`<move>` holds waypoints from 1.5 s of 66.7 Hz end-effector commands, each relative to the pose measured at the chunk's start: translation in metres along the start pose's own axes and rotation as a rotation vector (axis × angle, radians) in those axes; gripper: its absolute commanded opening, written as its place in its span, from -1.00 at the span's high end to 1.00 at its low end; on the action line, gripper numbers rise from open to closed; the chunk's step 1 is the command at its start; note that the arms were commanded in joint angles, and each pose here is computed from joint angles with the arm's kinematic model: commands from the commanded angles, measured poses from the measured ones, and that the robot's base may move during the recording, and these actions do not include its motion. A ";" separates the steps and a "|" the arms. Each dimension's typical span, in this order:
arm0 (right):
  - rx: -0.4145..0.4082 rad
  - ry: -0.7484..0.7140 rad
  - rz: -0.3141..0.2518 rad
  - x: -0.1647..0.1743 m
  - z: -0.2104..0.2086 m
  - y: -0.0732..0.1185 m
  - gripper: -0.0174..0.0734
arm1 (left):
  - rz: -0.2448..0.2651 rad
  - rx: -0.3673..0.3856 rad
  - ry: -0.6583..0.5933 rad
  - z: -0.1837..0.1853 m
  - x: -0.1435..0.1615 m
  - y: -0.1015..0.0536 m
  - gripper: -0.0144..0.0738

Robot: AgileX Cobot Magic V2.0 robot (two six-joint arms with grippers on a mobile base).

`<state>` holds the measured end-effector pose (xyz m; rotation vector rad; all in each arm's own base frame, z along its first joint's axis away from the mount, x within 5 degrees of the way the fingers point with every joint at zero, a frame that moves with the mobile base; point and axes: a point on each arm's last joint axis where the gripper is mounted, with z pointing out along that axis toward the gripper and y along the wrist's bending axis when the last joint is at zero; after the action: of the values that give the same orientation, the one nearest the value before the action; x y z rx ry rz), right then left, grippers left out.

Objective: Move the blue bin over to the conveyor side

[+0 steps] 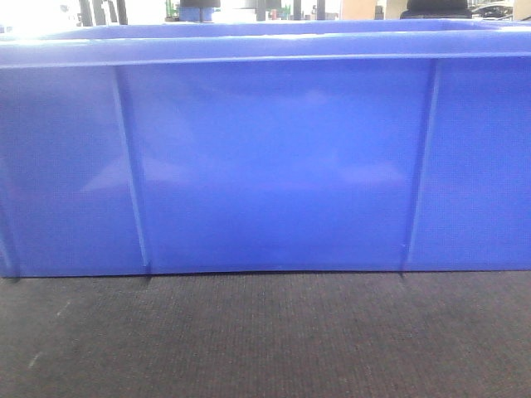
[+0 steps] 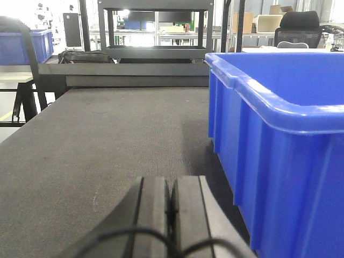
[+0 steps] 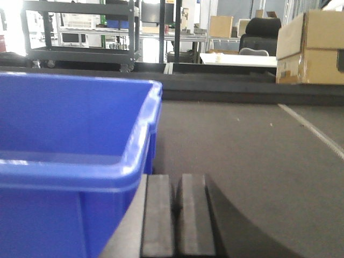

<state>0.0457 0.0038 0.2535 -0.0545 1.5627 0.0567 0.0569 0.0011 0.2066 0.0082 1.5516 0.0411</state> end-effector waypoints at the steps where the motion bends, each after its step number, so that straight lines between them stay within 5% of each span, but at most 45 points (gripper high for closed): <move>1: 0.012 -0.051 0.028 0.015 0.005 -0.001 0.79 | -0.003 -0.005 -0.032 0.000 -0.003 0.000 0.71; 14: 0.045 -0.082 0.108 0.040 0.010 -0.003 0.79 | -0.003 -0.005 -0.032 0.000 -0.003 0.000 0.71; 44: 0.054 -0.050 0.084 0.043 0.010 -0.004 0.79 | -0.003 -0.005 -0.032 0.000 -0.003 0.000 0.71; 53: 0.057 -0.036 0.022 0.044 0.010 -0.004 0.79 | -0.003 -0.005 -0.032 0.000 -0.003 0.000 0.71; 100: 0.057 -0.038 0.021 0.044 0.010 -0.004 0.79 | -0.003 -0.005 -0.032 0.000 -0.003 0.000 0.71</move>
<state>0.0568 0.0014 0.2077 0.0168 1.5454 0.0502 0.0568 0.0011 0.2067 0.0082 1.5501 0.0411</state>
